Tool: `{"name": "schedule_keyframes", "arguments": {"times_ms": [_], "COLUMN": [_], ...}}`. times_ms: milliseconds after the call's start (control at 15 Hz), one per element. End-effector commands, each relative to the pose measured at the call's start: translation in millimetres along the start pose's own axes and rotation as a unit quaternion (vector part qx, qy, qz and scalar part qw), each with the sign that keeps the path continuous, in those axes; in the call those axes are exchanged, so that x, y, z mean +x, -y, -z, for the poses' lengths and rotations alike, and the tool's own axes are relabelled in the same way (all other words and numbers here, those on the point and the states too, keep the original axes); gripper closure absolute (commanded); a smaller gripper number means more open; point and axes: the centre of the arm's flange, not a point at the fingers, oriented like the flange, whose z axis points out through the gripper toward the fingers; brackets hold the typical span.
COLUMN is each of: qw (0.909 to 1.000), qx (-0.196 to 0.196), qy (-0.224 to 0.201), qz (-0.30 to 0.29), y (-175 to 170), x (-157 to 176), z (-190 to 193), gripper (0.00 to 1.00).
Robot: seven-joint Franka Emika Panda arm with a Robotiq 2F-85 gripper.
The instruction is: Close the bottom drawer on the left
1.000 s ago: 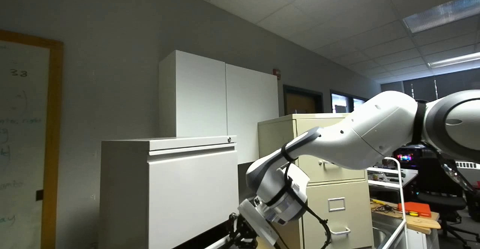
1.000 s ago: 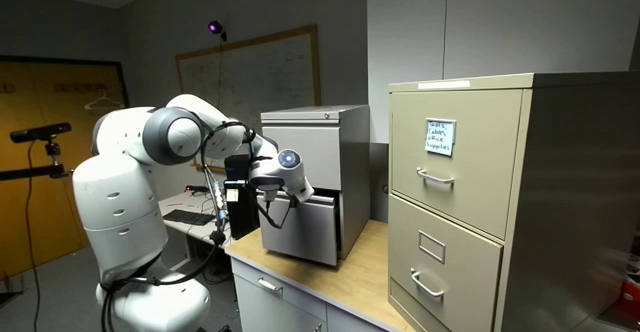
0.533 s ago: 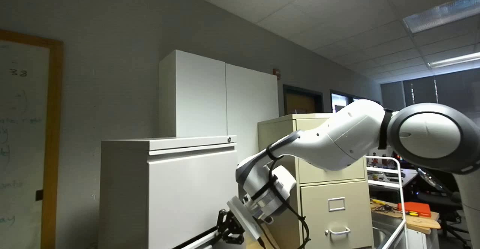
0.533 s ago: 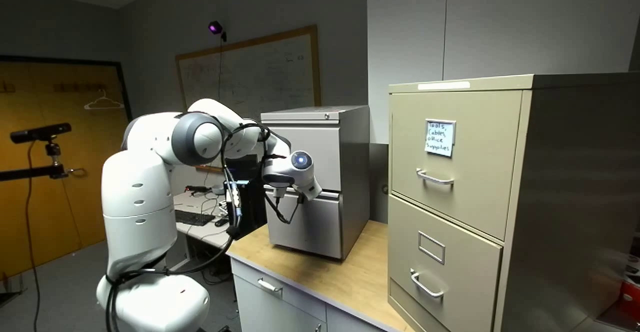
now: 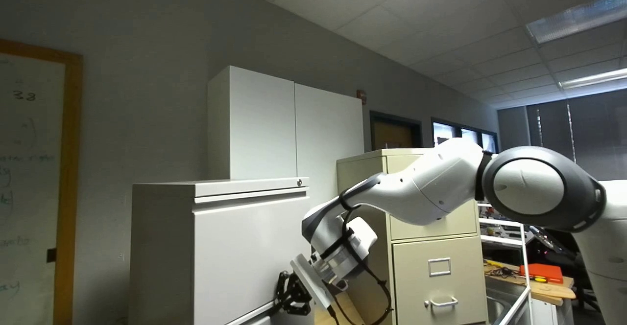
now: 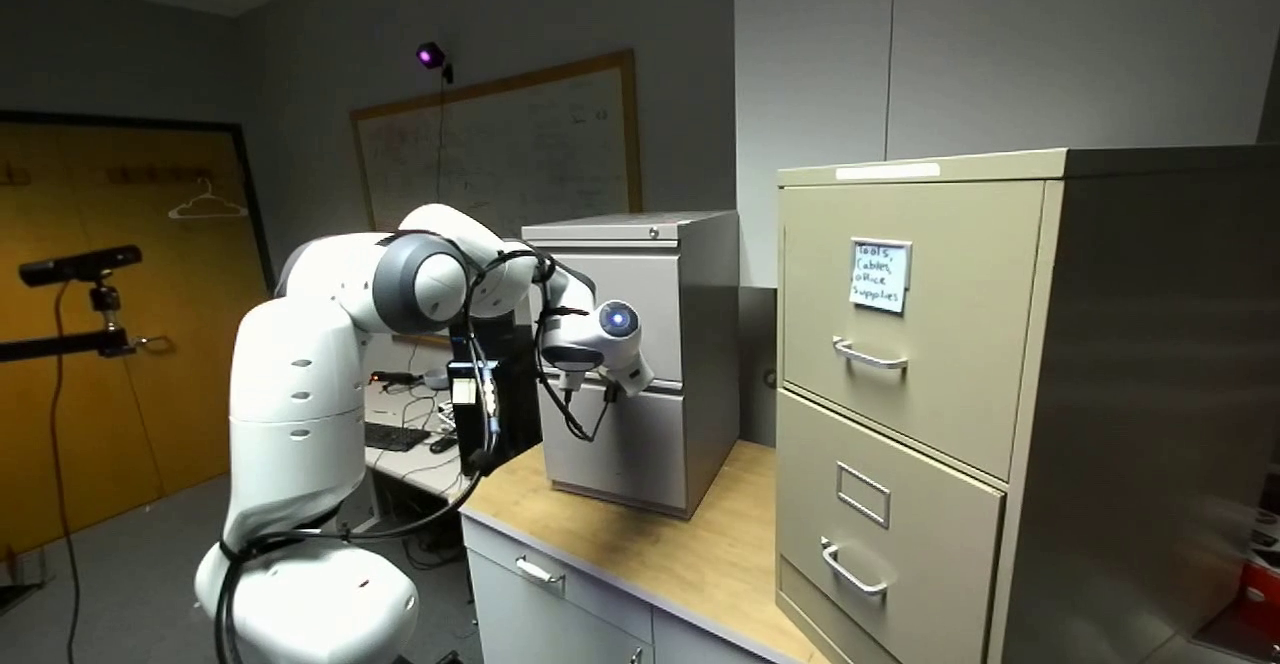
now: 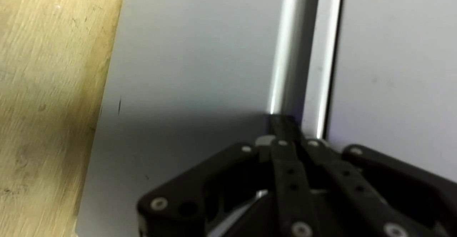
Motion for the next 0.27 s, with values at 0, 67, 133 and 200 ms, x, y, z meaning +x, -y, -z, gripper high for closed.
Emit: {"name": "schedule_keyframes", "arguments": {"times_ms": [0,67,133,200], "qw": [0.9995,0.9997,0.9997,0.9998], "qx": [0.026,0.023,0.02,0.014], "qy": [0.002,0.006,0.006,0.007], "qz": [0.019,0.008,0.009,0.009], "y": [31.7,32.0,31.1,29.4], "x": [16.2,16.5,16.7,15.6], "z": [-0.4,0.3,1.1,1.8], "gripper": [1.0,1.0,1.0,1.0]}}
